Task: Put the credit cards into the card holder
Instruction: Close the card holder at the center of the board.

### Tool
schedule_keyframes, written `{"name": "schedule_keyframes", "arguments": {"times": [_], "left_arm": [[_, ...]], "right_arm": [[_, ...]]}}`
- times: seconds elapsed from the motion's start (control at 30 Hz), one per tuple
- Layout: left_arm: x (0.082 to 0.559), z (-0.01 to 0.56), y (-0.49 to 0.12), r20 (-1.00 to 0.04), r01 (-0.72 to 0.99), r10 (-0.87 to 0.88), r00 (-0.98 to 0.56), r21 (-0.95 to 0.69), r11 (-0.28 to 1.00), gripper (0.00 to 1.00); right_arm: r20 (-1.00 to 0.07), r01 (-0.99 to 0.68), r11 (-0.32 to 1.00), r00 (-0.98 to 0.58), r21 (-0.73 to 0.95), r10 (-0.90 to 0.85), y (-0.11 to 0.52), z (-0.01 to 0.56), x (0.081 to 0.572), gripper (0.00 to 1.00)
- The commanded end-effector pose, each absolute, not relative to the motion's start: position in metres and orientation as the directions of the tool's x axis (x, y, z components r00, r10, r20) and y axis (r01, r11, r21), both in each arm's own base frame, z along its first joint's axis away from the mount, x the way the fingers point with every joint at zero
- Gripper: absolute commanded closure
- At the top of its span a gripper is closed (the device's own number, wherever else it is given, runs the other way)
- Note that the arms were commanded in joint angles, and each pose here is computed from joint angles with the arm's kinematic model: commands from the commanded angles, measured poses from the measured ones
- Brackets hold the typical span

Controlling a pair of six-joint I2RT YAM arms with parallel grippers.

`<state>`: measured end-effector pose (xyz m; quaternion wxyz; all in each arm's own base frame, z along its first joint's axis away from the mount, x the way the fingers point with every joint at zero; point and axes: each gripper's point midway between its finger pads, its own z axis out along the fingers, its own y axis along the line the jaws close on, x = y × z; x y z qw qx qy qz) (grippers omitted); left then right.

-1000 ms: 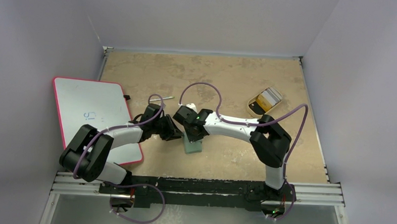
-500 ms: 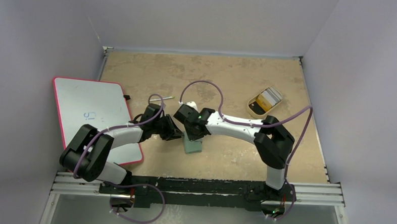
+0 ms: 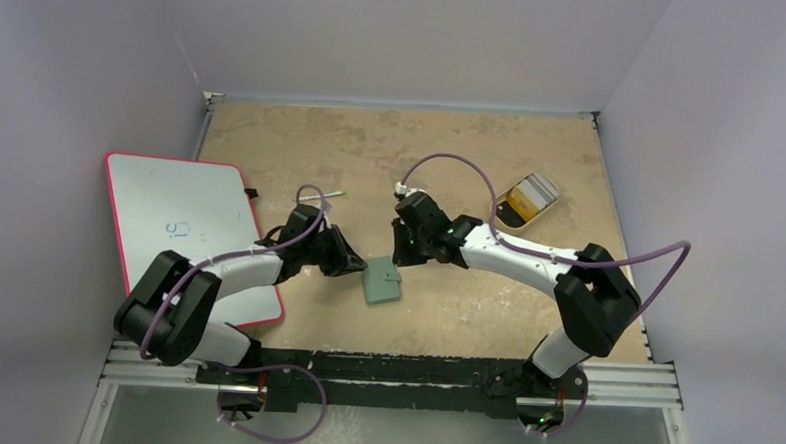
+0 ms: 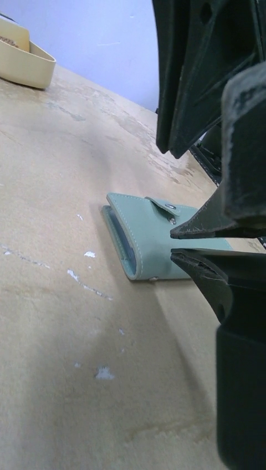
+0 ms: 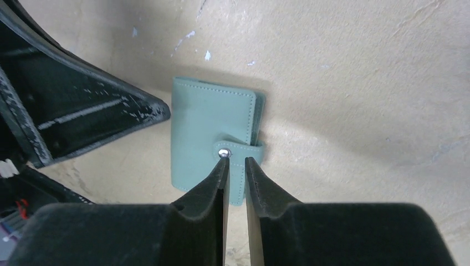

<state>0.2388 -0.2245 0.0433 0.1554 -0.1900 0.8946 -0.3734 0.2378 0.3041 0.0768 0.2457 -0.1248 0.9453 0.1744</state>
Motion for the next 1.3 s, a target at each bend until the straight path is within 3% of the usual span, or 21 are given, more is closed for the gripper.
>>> {"name": "schedule_keyframes", "arguments": {"times": [0.0, 0.6, 0.9, 1.27], "left_arm": [[0.254, 0.062, -0.248, -0.161, -0.161, -0.441, -0.883, -0.779, 0.606, 0.91], [0.251, 0.033, -0.256, -0.174, -0.181, -0.414, -0.894, -0.704, 0.687, 0.91], [0.248, 0.031, -0.257, -0.172, -0.181, -0.407, -0.897, -0.698, 0.693, 0.9], [0.247, 0.03, -0.257, -0.171, -0.178, -0.402, -0.9, -0.696, 0.695, 0.89]], "right_arm": [[-0.526, -0.364, 0.831, -0.844, 0.42, -0.104, 0.325, 0.09, 0.241, 0.81], [-0.458, -0.341, 0.833, -0.881, 0.436, -0.121, 0.318, 0.058, 0.228, 0.8], [-0.438, -0.34, 0.829, -0.889, 0.443, -0.131, 0.321, 0.047, 0.227, 0.74], [-0.429, -0.364, 0.815, -0.889, 0.451, -0.159, 0.325, 0.044, 0.226, 0.78]]}}
